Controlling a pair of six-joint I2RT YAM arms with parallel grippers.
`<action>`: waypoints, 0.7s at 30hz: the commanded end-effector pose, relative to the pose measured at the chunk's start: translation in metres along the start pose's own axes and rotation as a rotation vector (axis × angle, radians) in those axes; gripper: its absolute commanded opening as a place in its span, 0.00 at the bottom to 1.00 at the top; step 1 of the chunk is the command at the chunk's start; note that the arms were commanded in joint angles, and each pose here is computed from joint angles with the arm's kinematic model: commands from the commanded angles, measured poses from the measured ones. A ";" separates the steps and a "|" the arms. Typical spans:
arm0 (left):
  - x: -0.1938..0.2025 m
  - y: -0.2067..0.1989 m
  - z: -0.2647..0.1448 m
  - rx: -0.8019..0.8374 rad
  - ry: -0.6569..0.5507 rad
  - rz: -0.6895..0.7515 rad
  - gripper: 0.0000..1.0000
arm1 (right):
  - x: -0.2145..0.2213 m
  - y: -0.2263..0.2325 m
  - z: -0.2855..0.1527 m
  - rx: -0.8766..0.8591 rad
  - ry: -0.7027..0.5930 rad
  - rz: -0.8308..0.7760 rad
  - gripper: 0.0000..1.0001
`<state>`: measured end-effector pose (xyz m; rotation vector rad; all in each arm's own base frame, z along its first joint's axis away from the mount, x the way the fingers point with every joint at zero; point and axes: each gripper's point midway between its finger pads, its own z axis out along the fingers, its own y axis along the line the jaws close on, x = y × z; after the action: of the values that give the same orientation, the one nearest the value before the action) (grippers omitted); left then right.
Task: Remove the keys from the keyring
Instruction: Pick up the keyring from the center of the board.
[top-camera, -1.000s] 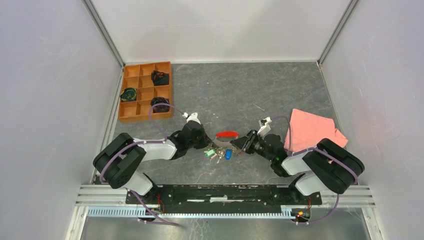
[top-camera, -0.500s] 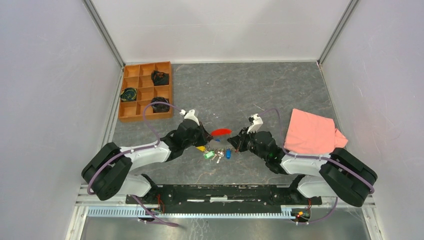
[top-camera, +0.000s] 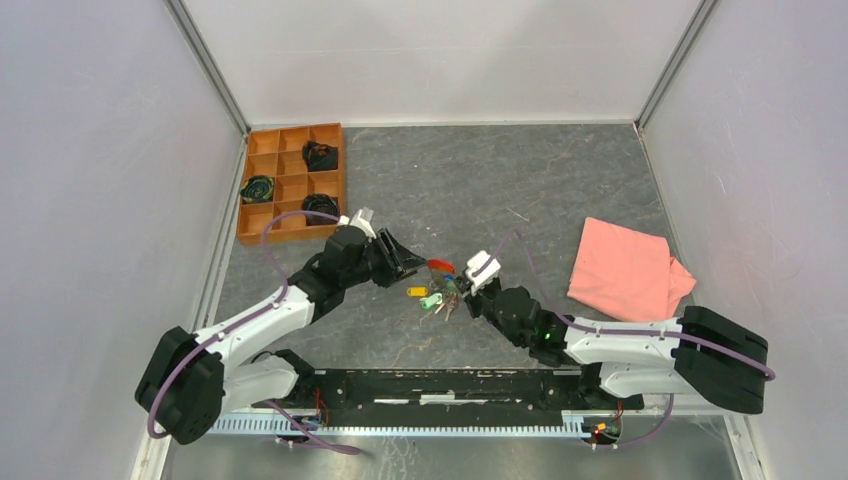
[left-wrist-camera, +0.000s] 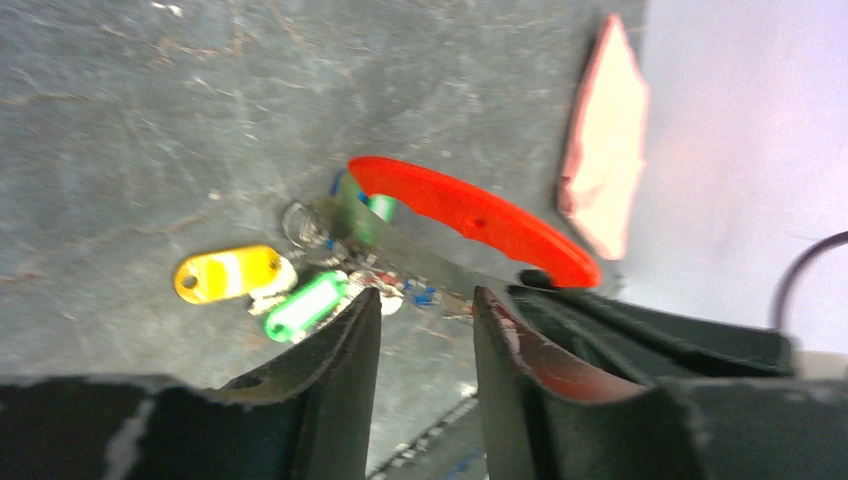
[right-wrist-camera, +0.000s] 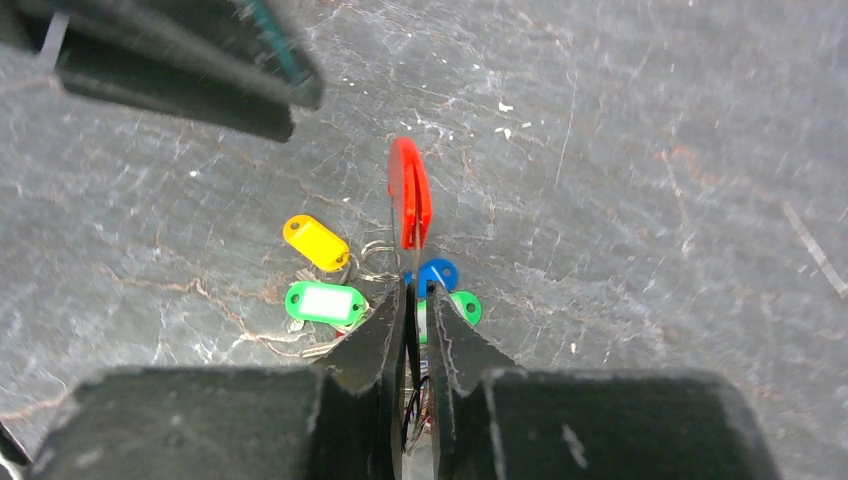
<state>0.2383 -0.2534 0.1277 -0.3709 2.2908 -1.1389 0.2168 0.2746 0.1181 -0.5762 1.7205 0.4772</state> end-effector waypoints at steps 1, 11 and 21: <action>0.004 -0.034 -0.014 0.098 0.093 -0.202 0.52 | -0.042 0.003 -0.008 0.058 -0.144 -0.277 0.00; 0.016 -0.030 -0.015 0.080 0.155 -0.300 0.64 | -0.038 0.029 -0.014 0.081 -0.106 -0.692 0.00; 0.030 -0.006 -0.006 0.012 0.196 -0.323 0.64 | -0.037 0.054 -0.013 0.074 -0.098 -0.891 0.00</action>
<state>0.2166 -0.2646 0.1342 -0.6173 2.4049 -1.3670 0.1790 0.3003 0.1239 -1.2119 1.2843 -0.1449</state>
